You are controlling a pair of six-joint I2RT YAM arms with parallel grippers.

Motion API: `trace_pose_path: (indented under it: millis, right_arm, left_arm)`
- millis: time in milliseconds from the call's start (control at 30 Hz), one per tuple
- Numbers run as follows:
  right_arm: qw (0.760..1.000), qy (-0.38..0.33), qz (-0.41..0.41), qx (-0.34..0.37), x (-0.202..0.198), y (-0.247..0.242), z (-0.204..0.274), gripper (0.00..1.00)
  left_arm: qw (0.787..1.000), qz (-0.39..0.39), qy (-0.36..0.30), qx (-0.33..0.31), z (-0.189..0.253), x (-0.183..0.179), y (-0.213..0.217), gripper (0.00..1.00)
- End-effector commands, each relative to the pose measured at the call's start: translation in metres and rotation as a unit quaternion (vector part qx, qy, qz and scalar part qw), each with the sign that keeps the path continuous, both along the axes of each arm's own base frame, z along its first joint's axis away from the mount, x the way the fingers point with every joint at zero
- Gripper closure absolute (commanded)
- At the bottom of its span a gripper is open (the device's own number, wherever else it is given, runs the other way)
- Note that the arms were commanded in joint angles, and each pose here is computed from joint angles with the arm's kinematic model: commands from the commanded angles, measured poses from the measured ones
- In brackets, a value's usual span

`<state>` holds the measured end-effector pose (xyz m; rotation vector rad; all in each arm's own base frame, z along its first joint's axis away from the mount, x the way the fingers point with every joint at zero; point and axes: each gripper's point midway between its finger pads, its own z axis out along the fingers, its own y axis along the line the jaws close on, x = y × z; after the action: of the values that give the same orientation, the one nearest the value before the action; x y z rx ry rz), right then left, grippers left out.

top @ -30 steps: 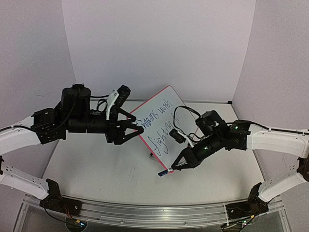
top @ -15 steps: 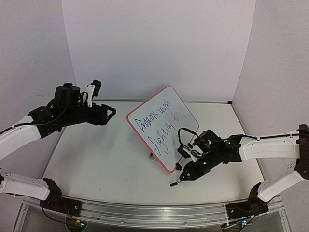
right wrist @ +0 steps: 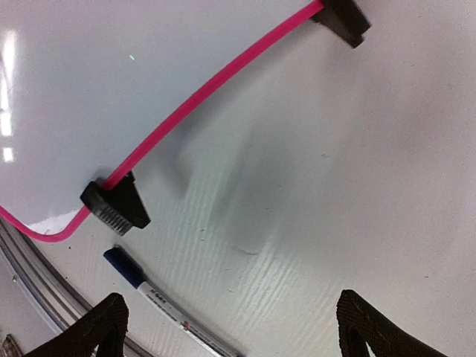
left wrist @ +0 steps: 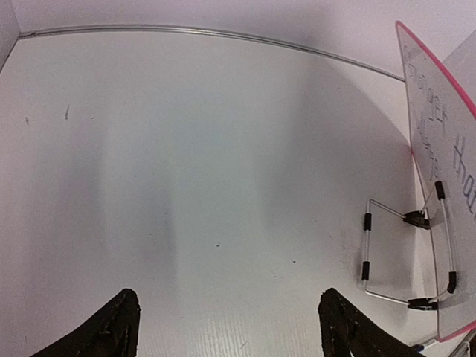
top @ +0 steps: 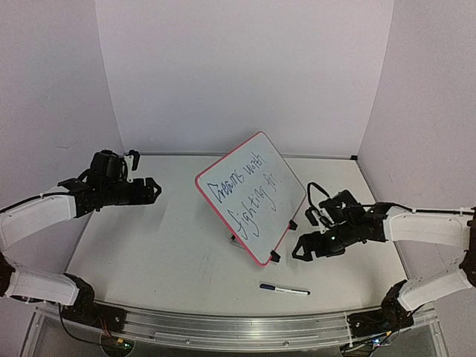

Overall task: Write a sentence on the whiteboard
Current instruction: Reset both arms

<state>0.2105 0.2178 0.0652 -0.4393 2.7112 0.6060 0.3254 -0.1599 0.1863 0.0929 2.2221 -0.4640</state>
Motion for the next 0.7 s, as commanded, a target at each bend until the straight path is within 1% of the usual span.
trace_pose_path:
  millis: [0, 167, 200, 267, 300, 333, 400, 433, 467, 533, 567, 600, 633, 667]
  right_arm:
    - [0.996, -0.043, -0.072, -0.045, 0.036, -0.039, 0.01, 0.03]
    - [0.984, -0.063, -0.155, -0.056, 0.075, -0.089, 0.02, 0.02]
    - [0.978, -0.069, -0.189, -0.058, 0.087, -0.111, 0.025, 0.02]
    - [0.967, -0.088, -0.23, -0.058, 0.102, -0.137, 0.038, 0.02]
    - [0.961, -0.108, -0.25, -0.053, 0.111, -0.149, 0.049, 0.02]
    - [0.958, -0.113, -0.258, -0.053, 0.112, -0.154, 0.052, 0.02]
    - [0.937, -0.17, -0.302, -0.048, 0.125, -0.181, 0.08, 0.02]
    - [0.928, -0.2, -0.311, -0.047, 0.126, -0.188, 0.09, 0.02]
    - [0.92, -0.227, -0.317, -0.043, 0.127, -0.191, 0.103, 0.02]
    - [0.894, -0.303, -0.33, -0.032, 0.129, -0.2, 0.13, 0.02]
    - [0.883, -0.326, -0.336, -0.034, 0.125, -0.204, 0.131, 0.02]
    - [0.869, -0.36, -0.338, -0.025, 0.125, -0.206, 0.146, 0.02]
    - [0.866, -0.369, -0.338, -0.026, 0.121, -0.208, 0.14, 0.02]
    - [0.856, -0.392, -0.337, -0.02, 0.118, -0.208, 0.145, 0.02]
  left_arm:
    - [0.998, 0.055, -0.005, -0.031, -0.008, 0.022, 0.028, 0.16]
    - [0.992, 0.12, -0.013, -0.023, -0.02, 0.036, 0.066, 0.11]
    - [0.99, 0.139, -0.022, -0.022, -0.019, 0.04, 0.078, 0.1]
    - [0.986, 0.165, -0.031, -0.022, -0.016, 0.043, 0.095, 0.09]
    - [0.982, 0.181, -0.042, -0.02, -0.012, 0.045, 0.106, 0.08]
    - [0.981, 0.185, -0.045, -0.02, -0.011, 0.046, 0.108, 0.07]
    - [0.973, 0.217, -0.078, 0.003, -0.001, 0.043, 0.127, 0.06]
    - [0.968, 0.225, -0.107, 0.009, 0.011, 0.044, 0.132, 0.05]
    - [0.965, 0.231, -0.119, 0.016, 0.014, 0.043, 0.136, 0.04]
    - [0.955, 0.249, -0.154, 0.04, 0.023, 0.037, 0.148, 0.02]
    - [0.951, 0.255, -0.168, 0.049, 0.026, 0.035, 0.152, 0.02]
    - [0.948, 0.255, -0.182, 0.057, 0.028, 0.033, 0.154, 0.01]
    - [0.946, 0.254, -0.19, 0.061, 0.028, 0.031, 0.155, 0.01]
    - [0.943, 0.252, -0.204, 0.067, 0.029, 0.029, 0.156, 0.01]
